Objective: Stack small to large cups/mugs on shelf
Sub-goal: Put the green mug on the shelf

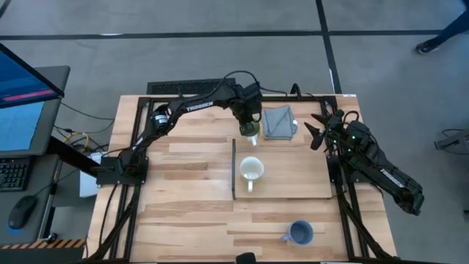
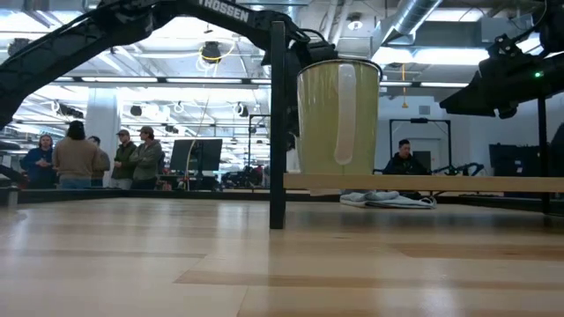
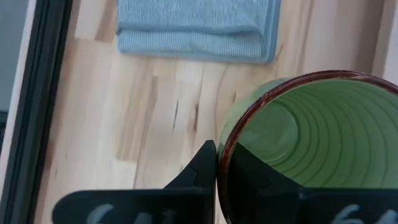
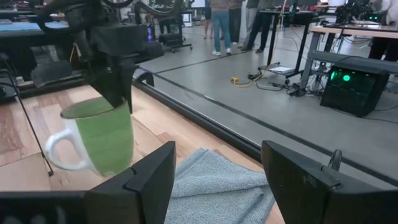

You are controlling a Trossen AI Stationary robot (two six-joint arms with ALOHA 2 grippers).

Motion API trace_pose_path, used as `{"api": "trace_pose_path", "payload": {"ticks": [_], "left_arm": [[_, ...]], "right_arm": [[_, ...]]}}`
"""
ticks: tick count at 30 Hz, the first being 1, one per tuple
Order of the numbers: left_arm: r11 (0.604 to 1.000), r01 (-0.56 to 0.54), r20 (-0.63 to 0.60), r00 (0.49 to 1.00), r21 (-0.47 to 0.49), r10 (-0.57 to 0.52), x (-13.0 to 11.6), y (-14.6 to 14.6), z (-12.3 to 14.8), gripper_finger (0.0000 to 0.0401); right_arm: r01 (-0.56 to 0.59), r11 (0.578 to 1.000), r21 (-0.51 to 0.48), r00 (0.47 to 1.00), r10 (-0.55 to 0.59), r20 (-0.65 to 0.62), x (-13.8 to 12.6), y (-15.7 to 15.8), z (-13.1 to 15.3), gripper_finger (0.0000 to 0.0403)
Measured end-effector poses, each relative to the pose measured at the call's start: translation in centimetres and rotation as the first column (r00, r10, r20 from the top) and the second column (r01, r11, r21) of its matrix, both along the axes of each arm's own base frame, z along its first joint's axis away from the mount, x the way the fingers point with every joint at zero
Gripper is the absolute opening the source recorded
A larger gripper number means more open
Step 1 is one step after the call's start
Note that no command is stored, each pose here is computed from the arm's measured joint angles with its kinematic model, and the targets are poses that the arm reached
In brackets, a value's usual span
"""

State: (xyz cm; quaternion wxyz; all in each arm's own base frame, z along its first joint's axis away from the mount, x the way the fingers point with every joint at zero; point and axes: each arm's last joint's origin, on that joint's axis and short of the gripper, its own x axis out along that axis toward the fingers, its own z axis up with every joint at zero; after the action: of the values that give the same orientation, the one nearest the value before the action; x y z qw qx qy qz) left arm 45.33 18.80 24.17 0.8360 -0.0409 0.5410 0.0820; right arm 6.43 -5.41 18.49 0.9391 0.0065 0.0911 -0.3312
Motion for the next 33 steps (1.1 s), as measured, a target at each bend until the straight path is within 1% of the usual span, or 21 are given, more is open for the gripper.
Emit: {"api": "trace_pose_path", "payload": {"ticks": [5,12,14,22,26,30,33], "left_arm": [[1.000,0.007,0.014,1.000,0.003,-0.007,0.5,0.0,-0.5,0.0003],[1.000,0.027,-0.018,0.999,-0.014,-0.028,0.9,-0.4,-1.7,0.0003],[1.000,0.027,-0.014,1.000,-0.004,-0.027,1.2,-0.4,-2.0,0.0003],[0.999,0.033,-0.004,0.999,-0.013,-0.033,1.2,-0.5,-1.9,0.0004],[1.000,0.021,-0.013,1.000,-0.023,-0.021,1.1,-0.5,-1.9,0.0017],[0.999,0.021,-0.010,1.000,-0.028,-0.021,1.1,-0.6,-1.9,0.0021],[0.999,-0.014,-0.005,1.000,-0.043,0.014,1.2,-0.6,-1.9,0.0023]], "right_arm": [[-0.001,1.000,0.003,1.000,0.002,-0.003,0.0,0.0,0.0,0.0261],[-0.002,1.000,0.002,1.000,0.002,-0.005,0.0,0.0,0.0,0.0261],[-0.002,1.000,0.002,1.000,0.002,-0.005,0.0,0.0,0.0,0.0261],[-0.002,1.000,0.002,1.000,0.002,-0.005,0.0,0.0,0.0,0.0261],[-0.001,1.000,0.003,1.000,0.001,-0.005,0.0,0.0,-0.1,0.0261],[-0.001,1.000,0.004,1.000,0.001,-0.004,0.0,0.0,0.0,0.0261],[-0.001,1.000,0.004,1.000,0.001,-0.004,0.0,0.0,-0.1,0.0261]]}}
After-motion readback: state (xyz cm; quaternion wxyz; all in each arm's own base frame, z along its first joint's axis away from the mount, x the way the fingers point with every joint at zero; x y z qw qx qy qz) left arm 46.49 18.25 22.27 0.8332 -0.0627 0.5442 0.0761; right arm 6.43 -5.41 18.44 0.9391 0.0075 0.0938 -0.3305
